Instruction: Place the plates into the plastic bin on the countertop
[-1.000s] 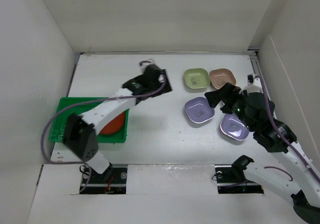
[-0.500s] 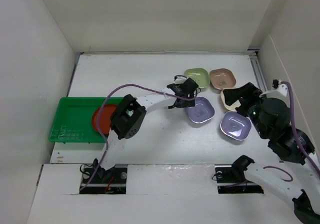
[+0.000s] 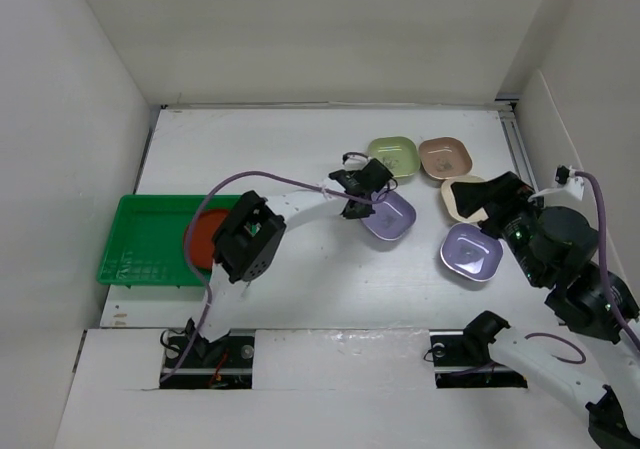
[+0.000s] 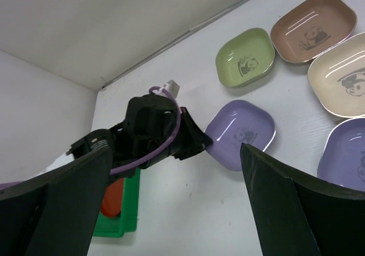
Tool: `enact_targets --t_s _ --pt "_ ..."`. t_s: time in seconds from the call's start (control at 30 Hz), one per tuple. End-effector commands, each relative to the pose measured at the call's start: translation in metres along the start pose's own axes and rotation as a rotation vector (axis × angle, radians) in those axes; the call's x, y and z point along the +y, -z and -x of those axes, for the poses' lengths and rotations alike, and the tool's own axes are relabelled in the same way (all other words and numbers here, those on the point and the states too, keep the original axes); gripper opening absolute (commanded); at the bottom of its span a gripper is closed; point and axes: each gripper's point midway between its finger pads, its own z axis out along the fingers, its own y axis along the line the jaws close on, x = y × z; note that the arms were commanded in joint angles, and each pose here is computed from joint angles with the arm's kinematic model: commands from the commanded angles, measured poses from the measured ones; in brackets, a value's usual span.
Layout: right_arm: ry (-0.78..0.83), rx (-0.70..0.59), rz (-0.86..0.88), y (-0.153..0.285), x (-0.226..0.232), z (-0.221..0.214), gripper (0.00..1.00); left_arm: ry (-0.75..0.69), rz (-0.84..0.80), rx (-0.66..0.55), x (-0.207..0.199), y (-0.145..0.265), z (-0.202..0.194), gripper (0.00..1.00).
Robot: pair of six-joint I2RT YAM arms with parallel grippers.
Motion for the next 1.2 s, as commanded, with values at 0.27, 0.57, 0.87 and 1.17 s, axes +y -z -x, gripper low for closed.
enact_targets --t_s 0.27,0.57,0.87,1.17 --pt "0.019 0.022 0.149 -0.006 0.029 -0.007 1.00 0.238 0.132 -0.194 0.174 0.138 0.085 0.00" --pt "0.085 0.151 0.309 -0.014 0.061 -0.037 1.00 0.625 0.251 -0.291 0.353 0.193 0.095 0.00" --pt "0.108 0.166 0.367 -0.013 0.069 -0.043 1.00 0.829 0.351 -0.245 0.397 0.190 0.029 0.00" --pt "0.125 0.167 0.390 -0.008 0.069 -0.044 1.00 0.880 0.344 -0.146 0.392 0.163 0.002 0.08"
